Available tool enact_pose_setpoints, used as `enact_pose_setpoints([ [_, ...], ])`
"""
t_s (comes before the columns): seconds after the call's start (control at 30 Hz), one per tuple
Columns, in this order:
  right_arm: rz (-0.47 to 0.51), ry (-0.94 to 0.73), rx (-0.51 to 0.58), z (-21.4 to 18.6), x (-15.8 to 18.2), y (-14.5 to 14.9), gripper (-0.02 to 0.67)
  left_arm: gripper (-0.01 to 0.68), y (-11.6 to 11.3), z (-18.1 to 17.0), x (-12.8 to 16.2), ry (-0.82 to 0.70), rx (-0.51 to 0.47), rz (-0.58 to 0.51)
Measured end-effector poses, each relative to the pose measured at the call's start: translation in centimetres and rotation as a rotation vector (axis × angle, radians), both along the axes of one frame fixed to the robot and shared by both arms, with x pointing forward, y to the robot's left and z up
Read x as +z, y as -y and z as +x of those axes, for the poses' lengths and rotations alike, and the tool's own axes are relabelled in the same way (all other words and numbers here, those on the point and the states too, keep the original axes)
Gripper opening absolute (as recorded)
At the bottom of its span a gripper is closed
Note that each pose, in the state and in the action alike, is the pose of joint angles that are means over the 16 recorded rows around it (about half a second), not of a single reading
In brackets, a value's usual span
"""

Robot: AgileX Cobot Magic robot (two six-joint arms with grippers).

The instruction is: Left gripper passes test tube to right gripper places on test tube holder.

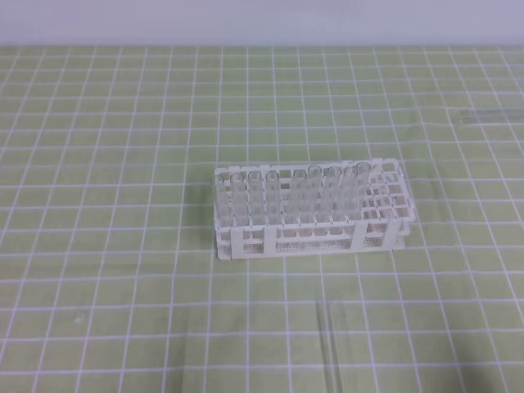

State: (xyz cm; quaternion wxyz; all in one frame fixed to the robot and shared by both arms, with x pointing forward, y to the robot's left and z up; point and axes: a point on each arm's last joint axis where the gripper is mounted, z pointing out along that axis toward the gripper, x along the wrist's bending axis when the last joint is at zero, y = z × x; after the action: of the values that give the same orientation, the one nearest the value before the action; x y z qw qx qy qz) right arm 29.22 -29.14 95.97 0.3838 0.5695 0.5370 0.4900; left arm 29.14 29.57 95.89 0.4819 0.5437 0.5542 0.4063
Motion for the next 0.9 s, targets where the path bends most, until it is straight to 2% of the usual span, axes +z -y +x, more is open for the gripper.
enact_pose_setpoints([
  [0.9, -0.002, 0.0, 0.0, 0.0, 0.0, 0.0, -0.018, -0.003, -0.05, 0.01, 0.02, 0.005, 0.002, 0.016],
])
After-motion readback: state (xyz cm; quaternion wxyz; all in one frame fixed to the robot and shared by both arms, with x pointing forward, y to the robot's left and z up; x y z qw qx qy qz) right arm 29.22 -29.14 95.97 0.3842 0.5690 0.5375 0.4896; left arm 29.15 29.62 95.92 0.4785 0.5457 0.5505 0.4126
